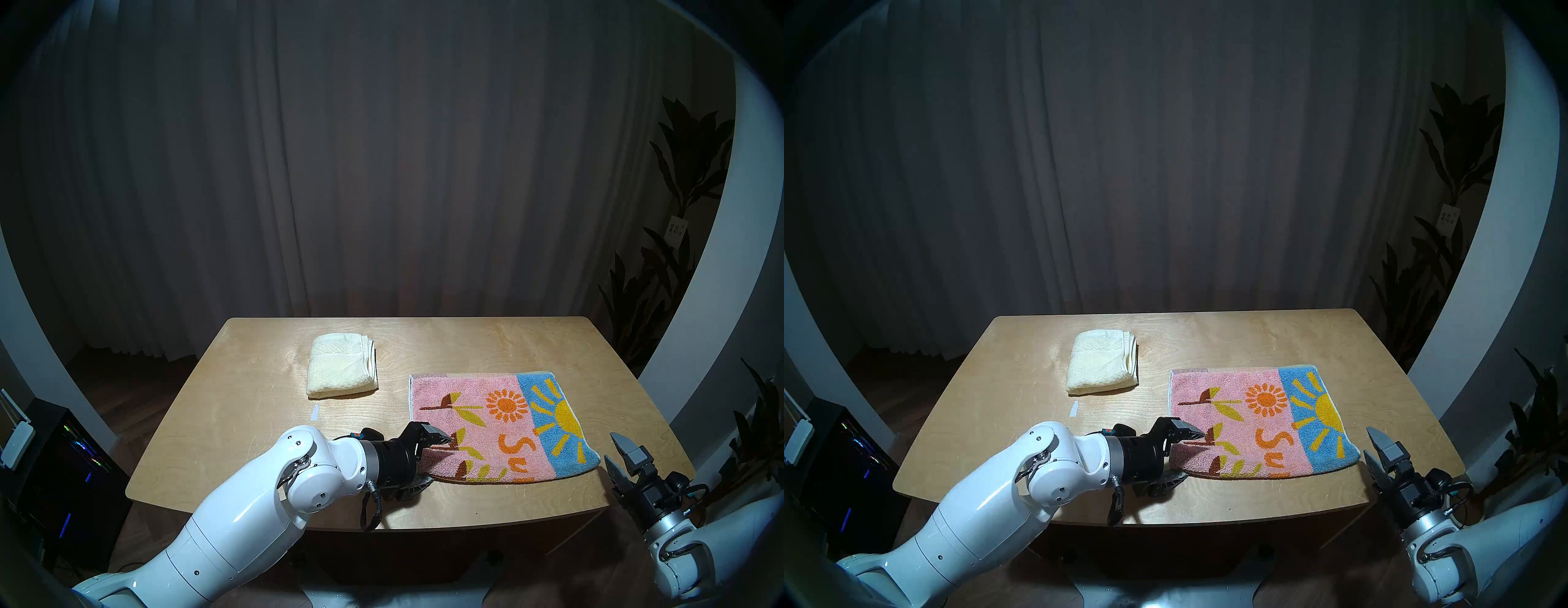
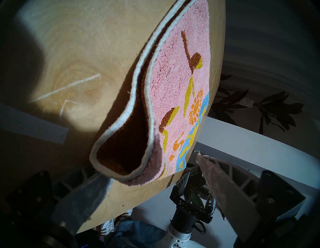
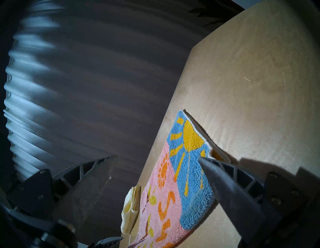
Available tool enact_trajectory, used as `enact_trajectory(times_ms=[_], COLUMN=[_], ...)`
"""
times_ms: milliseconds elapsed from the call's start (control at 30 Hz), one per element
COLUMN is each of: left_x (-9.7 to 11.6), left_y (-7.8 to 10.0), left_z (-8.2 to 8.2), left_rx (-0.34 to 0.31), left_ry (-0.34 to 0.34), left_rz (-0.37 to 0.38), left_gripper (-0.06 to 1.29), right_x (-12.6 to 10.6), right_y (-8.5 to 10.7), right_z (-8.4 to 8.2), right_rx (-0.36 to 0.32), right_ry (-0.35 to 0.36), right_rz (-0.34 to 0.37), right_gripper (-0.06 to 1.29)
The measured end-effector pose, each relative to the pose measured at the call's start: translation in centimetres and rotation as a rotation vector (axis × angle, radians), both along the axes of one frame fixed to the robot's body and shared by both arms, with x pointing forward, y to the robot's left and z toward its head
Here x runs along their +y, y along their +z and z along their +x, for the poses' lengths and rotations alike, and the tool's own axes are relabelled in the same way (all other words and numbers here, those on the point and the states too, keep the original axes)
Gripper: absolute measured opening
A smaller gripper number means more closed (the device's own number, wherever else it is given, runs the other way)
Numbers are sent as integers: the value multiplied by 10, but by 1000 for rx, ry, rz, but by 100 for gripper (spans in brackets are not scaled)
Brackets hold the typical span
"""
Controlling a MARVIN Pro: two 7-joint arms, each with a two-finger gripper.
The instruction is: Fold each towel twice and stack them on table
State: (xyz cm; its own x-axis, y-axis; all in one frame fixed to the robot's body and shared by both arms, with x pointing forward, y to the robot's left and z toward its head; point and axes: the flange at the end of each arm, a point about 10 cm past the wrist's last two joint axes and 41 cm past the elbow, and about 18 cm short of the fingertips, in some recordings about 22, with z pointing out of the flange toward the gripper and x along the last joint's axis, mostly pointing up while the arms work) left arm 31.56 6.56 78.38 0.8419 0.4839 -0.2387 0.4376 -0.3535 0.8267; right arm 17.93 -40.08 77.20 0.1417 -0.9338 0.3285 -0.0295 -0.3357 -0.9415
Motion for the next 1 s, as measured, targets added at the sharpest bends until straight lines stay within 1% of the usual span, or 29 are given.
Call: enact_trajectory(times_ms=[433,767,1000], left_x=[-2,-3,-3], left_y=[1,1,1], left_z=[3,5,5], left_rx=[6,9,11], left_ry=[4,6,6], left_rz=[7,11,13], left_gripper=[120,120,120], right_x=[-3,-2,0], right_y=[-7,-6,-9], right_z=[-11,-7,-3], right_rx=[37,45,99], right_ry=[20,24,7], right_rz=[51,78,79], right_gripper=[121,121,121])
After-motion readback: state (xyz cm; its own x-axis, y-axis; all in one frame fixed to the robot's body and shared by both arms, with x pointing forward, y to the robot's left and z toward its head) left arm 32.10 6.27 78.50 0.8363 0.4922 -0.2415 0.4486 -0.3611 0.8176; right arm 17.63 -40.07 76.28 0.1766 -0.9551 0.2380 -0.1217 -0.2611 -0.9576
